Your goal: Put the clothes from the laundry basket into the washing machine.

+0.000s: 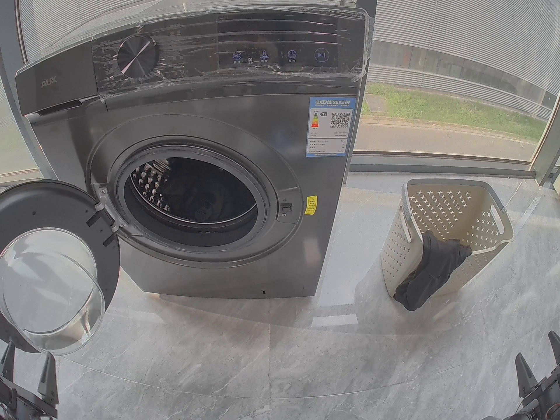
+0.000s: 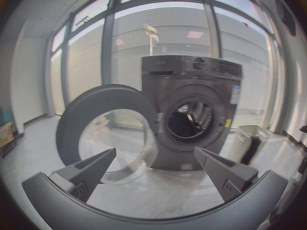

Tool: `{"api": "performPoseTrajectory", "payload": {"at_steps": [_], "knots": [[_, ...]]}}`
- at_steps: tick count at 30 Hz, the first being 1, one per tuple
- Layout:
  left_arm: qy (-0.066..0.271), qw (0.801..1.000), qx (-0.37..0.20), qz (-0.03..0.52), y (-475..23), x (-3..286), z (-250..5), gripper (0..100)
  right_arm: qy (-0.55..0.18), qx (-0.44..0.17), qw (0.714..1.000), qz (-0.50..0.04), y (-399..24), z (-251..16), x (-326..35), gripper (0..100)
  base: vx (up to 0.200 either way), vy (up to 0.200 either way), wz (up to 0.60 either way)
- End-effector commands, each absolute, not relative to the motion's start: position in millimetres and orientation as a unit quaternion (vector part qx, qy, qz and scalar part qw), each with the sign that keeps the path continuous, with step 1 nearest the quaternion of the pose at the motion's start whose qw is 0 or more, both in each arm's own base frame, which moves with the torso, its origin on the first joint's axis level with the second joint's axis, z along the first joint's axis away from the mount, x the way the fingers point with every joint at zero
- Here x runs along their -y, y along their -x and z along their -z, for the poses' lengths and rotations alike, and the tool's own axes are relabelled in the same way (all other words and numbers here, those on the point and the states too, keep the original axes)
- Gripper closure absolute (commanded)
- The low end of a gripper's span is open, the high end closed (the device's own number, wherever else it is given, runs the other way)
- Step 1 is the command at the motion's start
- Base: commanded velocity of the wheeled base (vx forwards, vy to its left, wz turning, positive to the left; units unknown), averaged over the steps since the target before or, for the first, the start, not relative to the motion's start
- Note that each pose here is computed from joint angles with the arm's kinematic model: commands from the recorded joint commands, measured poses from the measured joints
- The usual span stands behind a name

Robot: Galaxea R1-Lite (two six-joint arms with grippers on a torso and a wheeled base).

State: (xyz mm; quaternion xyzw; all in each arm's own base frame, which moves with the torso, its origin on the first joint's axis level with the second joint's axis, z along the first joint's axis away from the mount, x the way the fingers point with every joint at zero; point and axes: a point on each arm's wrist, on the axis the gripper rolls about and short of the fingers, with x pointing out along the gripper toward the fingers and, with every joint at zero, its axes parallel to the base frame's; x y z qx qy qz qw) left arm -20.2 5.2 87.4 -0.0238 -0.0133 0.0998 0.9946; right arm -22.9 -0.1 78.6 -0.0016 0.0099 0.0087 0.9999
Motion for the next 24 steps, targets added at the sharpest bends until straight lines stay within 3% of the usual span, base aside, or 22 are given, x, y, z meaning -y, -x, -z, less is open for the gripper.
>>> {"api": "performPoseTrajectory", "payload": {"at_steps": [1,3,14,24], "knots": [[-0.005,0.999,0.009,0.035,24.1,1.4,-80.0,0,0.002,-0.006,1.0,-0.01,23.5,-75.8,0.0,0,0.0,0.0,0.0],[-0.025,0.999,0.002,0.037,23.4,1.4,-79.3,0,0.002,-0.006,1.0,-0.01,23.5,-75.8,0.0,0,0.0,0.0,0.0],[-0.011,1.0,-0.004,0.025,23.4,0.9,-76.0,0,0.002,-0.006,1.0,-0.01,23.5,-75.8,0.0,0,0.0,0.0,0.0],[0.0,1.0,-0.002,0.015,23.3,0.5,-76.2,0,0.002,-0.006,1.0,-0.01,23.5,-75.8,0.0,0,0.0,-0.2,0.0]]}}
